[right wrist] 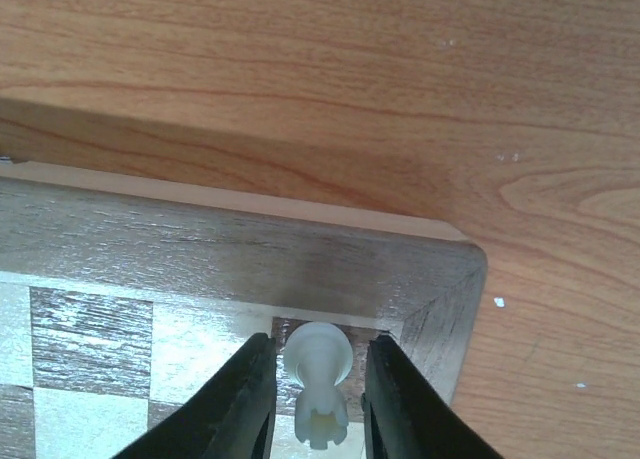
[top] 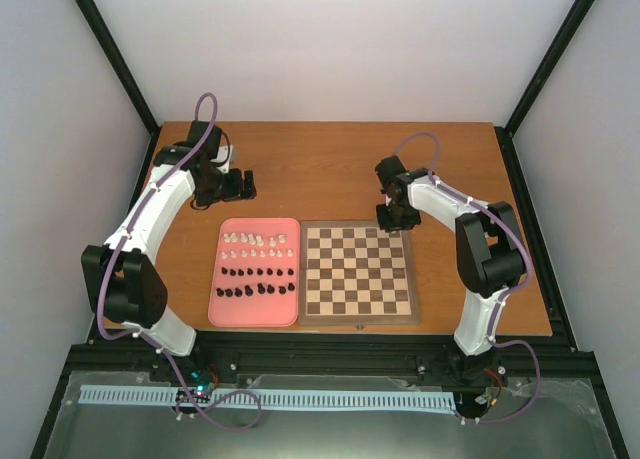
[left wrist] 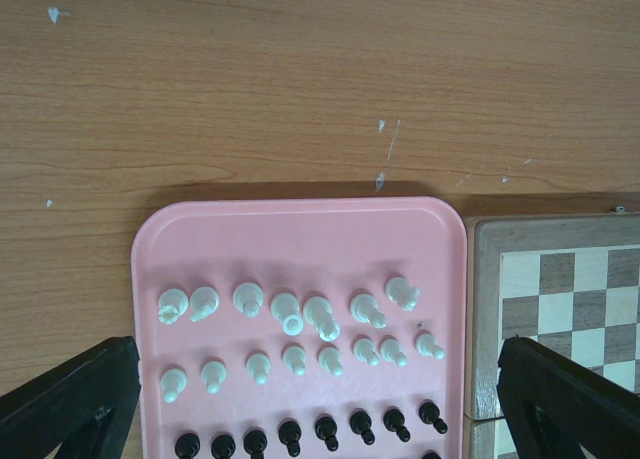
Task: Set up the chess pieces on the board
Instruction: Place the chess piece on the chessboard.
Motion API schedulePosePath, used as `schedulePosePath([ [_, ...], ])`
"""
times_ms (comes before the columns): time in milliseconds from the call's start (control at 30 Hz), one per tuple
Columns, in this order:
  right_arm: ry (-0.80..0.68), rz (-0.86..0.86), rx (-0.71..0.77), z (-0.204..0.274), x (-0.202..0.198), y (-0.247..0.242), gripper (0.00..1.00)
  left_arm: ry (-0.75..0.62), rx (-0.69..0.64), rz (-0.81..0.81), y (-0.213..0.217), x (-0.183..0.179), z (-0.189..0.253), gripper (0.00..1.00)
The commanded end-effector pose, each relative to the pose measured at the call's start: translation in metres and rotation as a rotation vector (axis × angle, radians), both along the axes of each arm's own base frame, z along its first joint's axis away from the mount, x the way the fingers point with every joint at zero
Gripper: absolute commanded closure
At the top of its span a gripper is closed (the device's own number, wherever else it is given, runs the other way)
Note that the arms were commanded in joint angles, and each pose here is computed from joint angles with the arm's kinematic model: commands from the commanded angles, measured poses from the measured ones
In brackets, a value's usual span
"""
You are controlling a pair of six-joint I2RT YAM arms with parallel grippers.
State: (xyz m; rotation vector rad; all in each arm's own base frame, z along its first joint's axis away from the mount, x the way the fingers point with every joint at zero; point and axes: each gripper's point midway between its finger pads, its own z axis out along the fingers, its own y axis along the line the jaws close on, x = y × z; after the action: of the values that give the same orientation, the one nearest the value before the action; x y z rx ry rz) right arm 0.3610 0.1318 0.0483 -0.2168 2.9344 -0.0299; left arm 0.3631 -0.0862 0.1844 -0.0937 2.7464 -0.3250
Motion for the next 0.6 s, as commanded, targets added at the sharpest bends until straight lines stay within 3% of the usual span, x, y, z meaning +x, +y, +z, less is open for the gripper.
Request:
schedulePosePath([
  [0,0.016,-0.008,-0.001,-0.004,-0.004,-0.004,0.7,-0.017,-0.001,-0.015,-0.002,0.005,0.006,0.0],
  [267,0.012,-0.01,0.002,0.0,-0.007,-0.006,0.51,-0.012,-0.006,-0.015,-0.003,0.005,0.004,0.0],
  [567,-0.045,-0.047,0.022,0.016,0.01,0.0,0.43,-0.013,-0.005,-0.015,-0.003,0.005,0.004,0.0],
])
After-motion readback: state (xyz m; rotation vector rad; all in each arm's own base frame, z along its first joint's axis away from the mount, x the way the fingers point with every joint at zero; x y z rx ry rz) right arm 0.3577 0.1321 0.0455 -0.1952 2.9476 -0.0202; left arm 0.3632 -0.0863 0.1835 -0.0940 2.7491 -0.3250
